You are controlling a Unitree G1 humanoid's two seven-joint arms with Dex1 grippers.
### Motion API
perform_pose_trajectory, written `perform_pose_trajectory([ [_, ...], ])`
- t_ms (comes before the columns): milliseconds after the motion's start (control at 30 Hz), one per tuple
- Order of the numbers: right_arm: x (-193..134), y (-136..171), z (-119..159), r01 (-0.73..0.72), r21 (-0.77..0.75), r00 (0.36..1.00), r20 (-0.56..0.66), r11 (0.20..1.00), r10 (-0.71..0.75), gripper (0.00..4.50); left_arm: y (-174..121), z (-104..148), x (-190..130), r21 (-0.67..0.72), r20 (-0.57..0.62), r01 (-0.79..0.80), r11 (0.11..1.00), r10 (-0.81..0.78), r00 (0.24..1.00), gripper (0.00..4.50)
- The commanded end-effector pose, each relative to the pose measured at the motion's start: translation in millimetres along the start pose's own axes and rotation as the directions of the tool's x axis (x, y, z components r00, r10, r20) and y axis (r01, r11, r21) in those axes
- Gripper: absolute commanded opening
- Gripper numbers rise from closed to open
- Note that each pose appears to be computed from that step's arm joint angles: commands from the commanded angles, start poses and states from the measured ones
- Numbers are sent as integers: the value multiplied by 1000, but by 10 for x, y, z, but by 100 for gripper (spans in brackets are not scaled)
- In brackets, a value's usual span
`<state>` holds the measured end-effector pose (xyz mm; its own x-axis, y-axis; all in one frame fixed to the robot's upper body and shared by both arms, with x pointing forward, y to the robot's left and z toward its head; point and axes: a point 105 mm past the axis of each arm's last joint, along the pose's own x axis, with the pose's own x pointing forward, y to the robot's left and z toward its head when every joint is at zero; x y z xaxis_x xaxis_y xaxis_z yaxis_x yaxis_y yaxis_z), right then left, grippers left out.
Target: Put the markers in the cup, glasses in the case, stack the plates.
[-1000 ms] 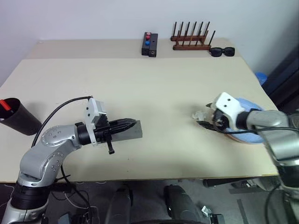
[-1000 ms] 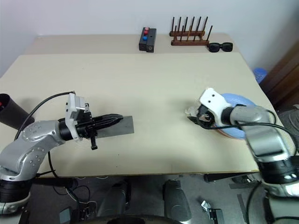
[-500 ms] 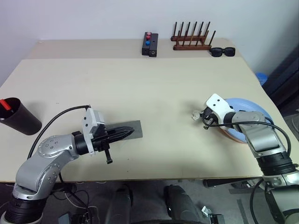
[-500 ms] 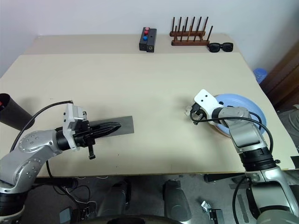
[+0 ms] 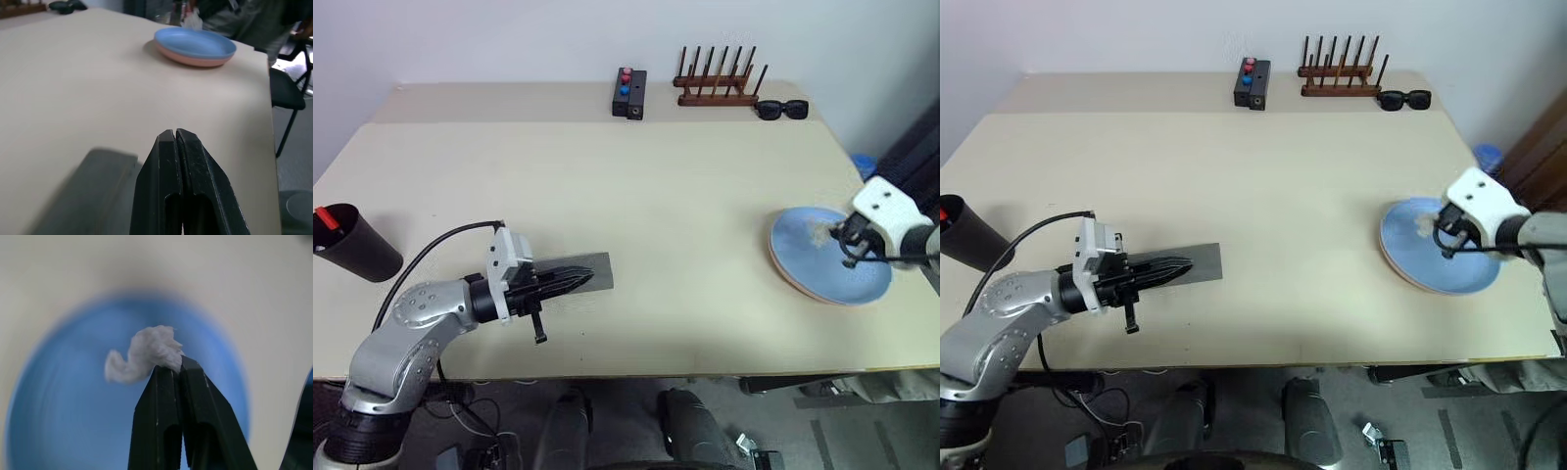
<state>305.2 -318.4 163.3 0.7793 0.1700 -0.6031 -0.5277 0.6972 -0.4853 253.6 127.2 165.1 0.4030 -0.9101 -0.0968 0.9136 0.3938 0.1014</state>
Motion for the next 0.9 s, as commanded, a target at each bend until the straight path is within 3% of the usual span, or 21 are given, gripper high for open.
perform_pose_trajectory([
  [33, -66, -34, 27, 8, -33, 1000, 21, 999, -7, 139, 27, 80, 51, 40, -4, 2, 999, -2, 1000, 0],
  [167, -58, -91, 121, 37, -84, 997, 66, 996, -31, 342, 66, 144, 55, 50, 0, -37, 998, 37, 999, 0],
  [300, -36, -130, 271, 43, -131, 990, 137, 990, -25, 342, 162, 190, -38, 48, 13, -143, 989, 143, 990, 0],
  [400, 14, -111, 544, 14, -91, 962, 272, 996, 11, 342, 303, 178, -293, 44, 11, -321, 946, 321, 947, 0],
  [500, 45, -96, 664, -30, -71, 940, 338, 997, 52, 342, 323, 159, -397, 47, -2, -398, 916, 399, 917, 0],
  [633, 146, 61, 993, -200, 32, 843, 514, 979, 156, 342, 374, 85, -707, 79, -40, -574, 815, 577, 815, 0],
  [767, 233, 120, 1076, -301, 84, 787, 584, 950, 198, 342, 386, 95, -919, 96, -21, -685, 723, 689, 724, 0],
  [900, 383, 165, 1032, -335, 98, 786, 577, 937, 220, 342, 334, 88, -1065, 87, -24, -721, 687, 725, 688, 0],
])
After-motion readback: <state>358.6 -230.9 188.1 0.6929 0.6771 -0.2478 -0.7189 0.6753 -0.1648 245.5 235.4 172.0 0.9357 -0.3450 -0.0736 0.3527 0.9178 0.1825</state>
